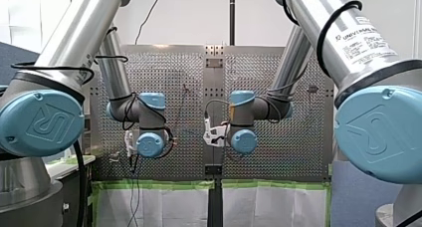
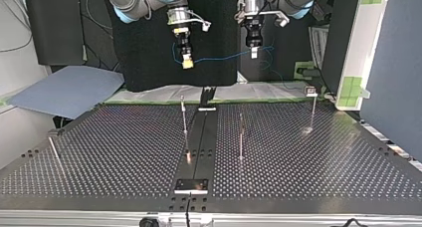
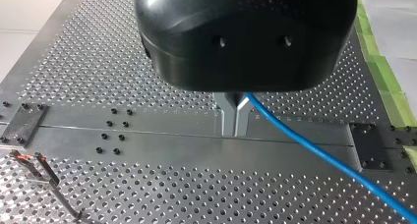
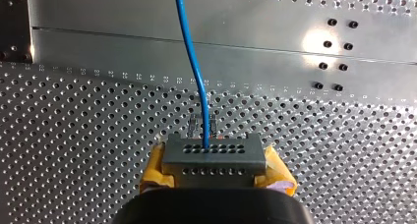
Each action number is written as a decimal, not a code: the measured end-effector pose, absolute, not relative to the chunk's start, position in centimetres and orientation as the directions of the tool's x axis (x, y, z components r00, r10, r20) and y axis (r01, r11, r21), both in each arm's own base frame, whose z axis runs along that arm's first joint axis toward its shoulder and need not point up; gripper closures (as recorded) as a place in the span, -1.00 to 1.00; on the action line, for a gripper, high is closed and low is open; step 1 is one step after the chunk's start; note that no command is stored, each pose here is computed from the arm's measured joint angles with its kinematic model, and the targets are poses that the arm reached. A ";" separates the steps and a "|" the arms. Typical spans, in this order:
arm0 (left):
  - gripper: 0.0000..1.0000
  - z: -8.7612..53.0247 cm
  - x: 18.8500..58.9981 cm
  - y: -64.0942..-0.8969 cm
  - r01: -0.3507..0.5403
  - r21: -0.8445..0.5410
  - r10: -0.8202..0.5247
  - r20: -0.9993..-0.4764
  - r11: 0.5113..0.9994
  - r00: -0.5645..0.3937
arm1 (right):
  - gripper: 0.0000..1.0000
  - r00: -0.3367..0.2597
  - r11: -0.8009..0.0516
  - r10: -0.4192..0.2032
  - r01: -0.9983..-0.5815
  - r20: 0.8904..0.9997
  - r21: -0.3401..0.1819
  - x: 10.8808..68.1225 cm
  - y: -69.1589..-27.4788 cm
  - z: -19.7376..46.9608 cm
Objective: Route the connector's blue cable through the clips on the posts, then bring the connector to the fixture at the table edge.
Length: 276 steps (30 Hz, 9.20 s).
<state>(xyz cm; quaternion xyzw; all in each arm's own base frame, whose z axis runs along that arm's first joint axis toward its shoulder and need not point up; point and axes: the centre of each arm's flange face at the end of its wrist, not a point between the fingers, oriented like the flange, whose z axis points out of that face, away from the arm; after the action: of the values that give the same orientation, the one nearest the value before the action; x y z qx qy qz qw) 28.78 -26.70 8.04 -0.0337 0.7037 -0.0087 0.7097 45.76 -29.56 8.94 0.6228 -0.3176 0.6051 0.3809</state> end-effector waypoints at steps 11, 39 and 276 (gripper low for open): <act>1.00 8.0 28.8 -26.7 -0.035 -0.060 -0.060 -0.998 0.998 0.010 | 1.00 0.066 -0.508 0.065 -0.857 0.996 0.090 45.8 -29.6 8.9; 1.00 8.0 28.8 -26.7 -0.035 -0.060 -0.060 -0.998 0.998 0.009 | 1.00 0.066 -0.508 0.065 -0.857 0.996 0.090 45.8 -29.6 8.9; 1.00 28.1 54.7 -23.7 -0.074 -0.054 -0.047 -0.994 0.996 0.099 | 1.00 -0.076 -0.512 0.018 -0.857 0.997 -0.056 43.3 -50.3 28.0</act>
<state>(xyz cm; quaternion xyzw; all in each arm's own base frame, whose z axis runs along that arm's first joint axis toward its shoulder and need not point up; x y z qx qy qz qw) 54.69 -23.74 28.10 -0.0448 0.6712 0.0091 0.7399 43.27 -50.34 27.99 0.5877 -0.3573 0.6406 0.3414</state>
